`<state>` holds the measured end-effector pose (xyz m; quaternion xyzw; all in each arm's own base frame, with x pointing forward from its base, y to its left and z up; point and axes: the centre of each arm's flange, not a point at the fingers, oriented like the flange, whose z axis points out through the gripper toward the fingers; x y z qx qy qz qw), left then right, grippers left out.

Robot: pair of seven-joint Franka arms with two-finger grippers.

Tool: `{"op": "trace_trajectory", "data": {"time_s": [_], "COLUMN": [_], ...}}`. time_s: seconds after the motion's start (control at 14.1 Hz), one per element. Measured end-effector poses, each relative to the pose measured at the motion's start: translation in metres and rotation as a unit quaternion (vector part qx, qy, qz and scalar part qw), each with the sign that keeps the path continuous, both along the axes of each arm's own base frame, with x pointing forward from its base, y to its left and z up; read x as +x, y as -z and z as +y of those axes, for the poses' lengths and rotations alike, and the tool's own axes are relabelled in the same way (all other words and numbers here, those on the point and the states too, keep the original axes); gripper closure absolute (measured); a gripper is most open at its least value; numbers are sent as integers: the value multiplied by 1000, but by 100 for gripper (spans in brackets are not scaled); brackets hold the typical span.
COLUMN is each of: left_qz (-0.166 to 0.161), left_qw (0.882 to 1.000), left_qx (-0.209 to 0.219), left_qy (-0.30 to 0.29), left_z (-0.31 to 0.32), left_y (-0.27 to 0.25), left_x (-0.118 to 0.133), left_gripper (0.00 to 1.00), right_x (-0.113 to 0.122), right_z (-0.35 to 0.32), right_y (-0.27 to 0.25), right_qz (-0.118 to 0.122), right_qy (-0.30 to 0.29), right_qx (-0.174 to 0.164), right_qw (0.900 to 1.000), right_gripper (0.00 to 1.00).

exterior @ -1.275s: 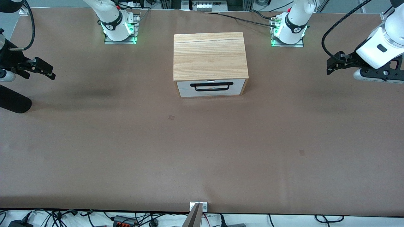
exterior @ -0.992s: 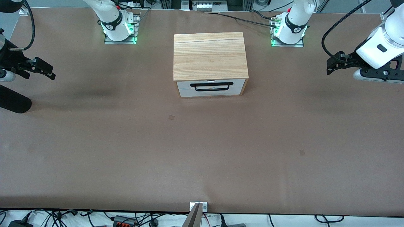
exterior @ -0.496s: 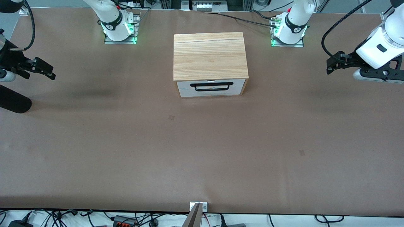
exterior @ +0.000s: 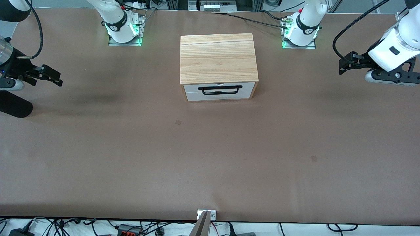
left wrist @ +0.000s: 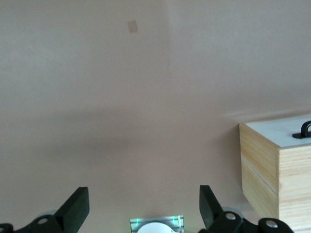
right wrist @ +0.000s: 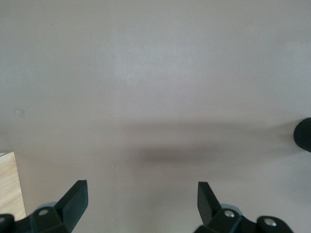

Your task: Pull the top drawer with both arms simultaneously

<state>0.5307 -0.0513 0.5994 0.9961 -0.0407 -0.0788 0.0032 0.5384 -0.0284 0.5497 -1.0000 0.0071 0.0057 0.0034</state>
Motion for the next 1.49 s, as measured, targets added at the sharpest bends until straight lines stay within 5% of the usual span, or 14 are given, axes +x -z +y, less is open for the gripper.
{"op": "trace_trajectory", "data": {"time_s": [0.42, 0.71, 0.99, 1.28, 1.49], "left_qz": [41, 118, 163, 151, 117], "left_qw": [993, 979, 961, 918, 892], "left_qx": [-112, -163, -224, -367, -436], "left_qy": [-7, -22, -19, 0, 9], "left_z": [-21, -10, 0, -9, -15], "left_y": [6, 29, 68, 119, 158], "left_x": [-3, -6, 9, 12, 18], "left_gripper": [0, 0, 0, 0, 0], "right_x": [1, 1, 10, 27, 44], "right_z": [11, 55, 119, 143, 149], "right_y": [0, 2, 40, 83, 108], "right_qz": [1, 3, 35, 68, 79], "right_qy": [-10, -50, -103, -121, -137], "right_qx": [0, 1, 5, 3, 2], "right_qw": [1000, 999, 994, 990, 987], "right_gripper": [0, 0, 0, 0, 0]}}
